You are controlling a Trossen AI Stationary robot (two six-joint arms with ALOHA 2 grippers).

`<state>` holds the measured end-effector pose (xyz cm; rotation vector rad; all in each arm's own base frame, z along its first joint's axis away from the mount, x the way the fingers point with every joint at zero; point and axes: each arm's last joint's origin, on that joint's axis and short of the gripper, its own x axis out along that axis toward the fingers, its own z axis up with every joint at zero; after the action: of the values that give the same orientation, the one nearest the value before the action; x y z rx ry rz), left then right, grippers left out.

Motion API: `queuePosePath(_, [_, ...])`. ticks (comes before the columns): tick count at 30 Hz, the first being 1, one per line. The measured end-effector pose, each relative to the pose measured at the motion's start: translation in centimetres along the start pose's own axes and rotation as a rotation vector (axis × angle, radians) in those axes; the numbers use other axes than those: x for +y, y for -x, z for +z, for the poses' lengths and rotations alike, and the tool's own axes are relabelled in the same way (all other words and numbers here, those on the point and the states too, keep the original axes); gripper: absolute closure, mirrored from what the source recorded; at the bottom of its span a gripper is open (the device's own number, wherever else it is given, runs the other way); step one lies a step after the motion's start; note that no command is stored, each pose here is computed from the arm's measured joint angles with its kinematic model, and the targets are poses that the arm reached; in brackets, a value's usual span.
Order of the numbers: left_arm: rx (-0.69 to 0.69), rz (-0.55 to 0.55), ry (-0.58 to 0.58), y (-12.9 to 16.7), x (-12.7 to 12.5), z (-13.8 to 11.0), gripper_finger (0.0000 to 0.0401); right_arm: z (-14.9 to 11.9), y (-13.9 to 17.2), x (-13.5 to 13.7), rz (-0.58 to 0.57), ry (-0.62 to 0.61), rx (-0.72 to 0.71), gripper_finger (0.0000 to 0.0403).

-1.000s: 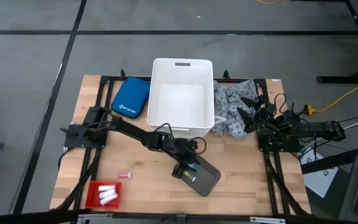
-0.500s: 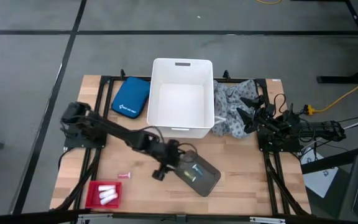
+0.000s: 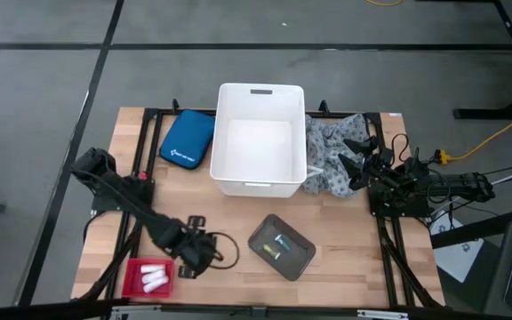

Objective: Pick & place medical supplies in basket/bin
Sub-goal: Put the pink pill bottle into the black bin

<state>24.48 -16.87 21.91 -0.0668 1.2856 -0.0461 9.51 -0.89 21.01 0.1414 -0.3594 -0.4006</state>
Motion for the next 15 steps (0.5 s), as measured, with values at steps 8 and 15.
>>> queuePosePath(8, [0.091, 0.037, 0.154, -1.5, -0.6, -2.9, 0.0214, 0.0, 0.0, 0.0, 0.000, -0.016, 0.000, 0.0111])
queuePosePath(15, [0.131, 0.003, 0.203, -1.7, -0.7, -3.3, 0.0214, 0.0, 0.0, 0.0, 0.000, -0.016, 0.000, 0.0111])
